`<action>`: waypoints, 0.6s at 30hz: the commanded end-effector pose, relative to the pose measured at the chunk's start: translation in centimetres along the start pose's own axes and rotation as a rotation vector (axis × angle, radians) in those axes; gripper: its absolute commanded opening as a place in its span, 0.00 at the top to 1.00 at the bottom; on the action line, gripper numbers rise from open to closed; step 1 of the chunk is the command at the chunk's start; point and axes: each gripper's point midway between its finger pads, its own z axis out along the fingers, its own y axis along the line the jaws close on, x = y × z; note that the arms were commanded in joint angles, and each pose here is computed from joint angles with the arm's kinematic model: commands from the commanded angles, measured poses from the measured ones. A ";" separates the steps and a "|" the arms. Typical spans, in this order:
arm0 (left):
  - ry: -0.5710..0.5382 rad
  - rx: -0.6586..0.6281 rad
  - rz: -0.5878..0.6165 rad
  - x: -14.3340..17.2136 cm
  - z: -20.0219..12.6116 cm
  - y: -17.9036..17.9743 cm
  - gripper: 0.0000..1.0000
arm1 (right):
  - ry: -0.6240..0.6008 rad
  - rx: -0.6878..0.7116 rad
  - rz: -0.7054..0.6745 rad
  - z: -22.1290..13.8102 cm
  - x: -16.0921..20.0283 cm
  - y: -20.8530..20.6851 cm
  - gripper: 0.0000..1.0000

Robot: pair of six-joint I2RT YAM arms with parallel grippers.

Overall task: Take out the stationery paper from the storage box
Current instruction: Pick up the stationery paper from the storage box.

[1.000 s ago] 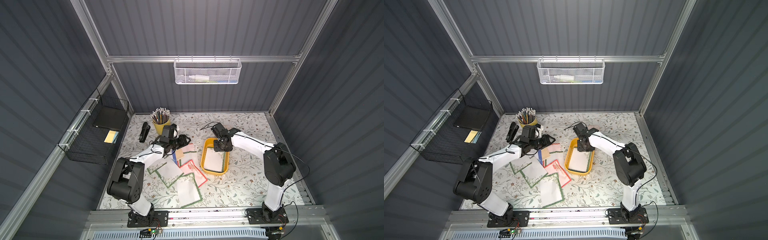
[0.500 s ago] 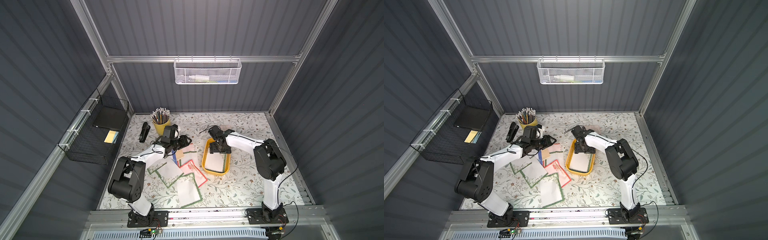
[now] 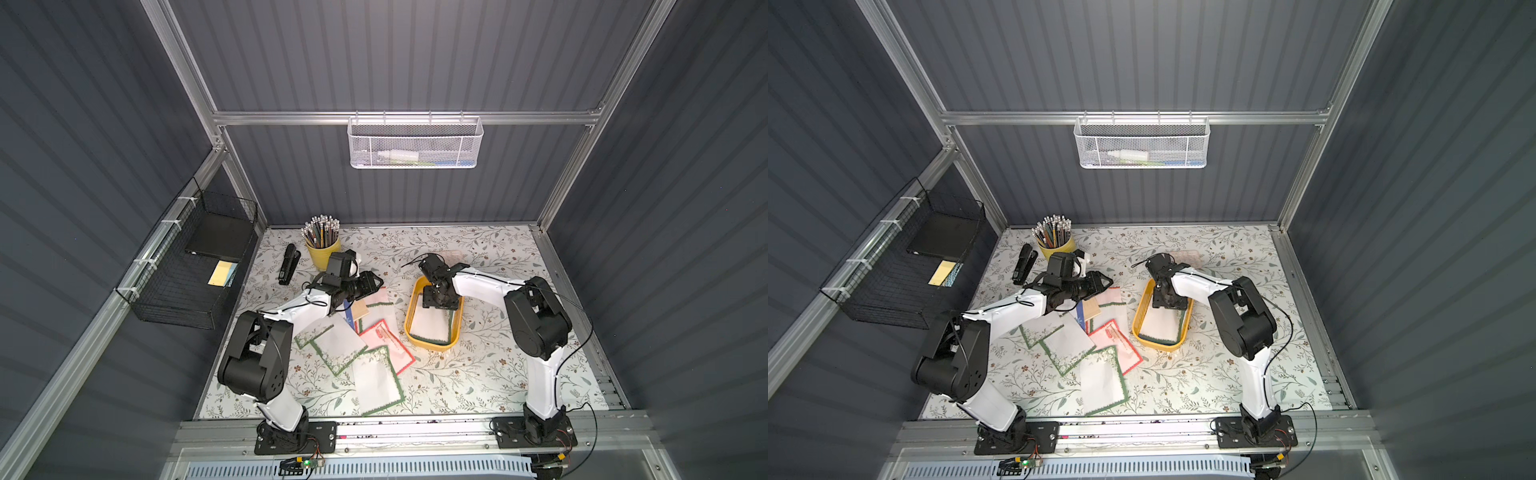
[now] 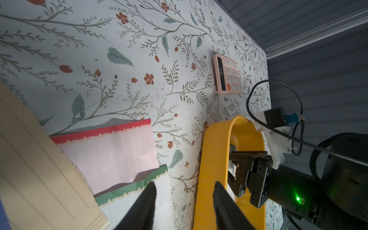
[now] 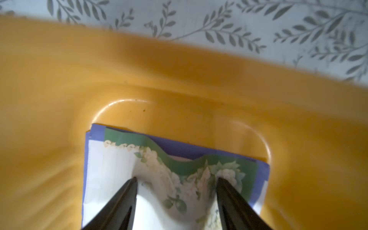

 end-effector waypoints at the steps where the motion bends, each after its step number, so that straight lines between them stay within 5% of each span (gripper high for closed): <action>1: 0.033 -0.015 0.001 1.0 0.4 0.5 0.51 | 0.242 -0.004 0.000 5.0 7.4 -0.9 0.43; 10: 0.034 -0.013 -0.006 0.9 0.6 0.5 0.51 | 0.165 -0.026 -0.017 2.3 5.1 -0.3 0.47; 18: 0.019 0.005 0.011 0.2 0.0 -0.7 0.51 | 0.020 -0.054 -0.027 -2.4 0.7 0.6 0.74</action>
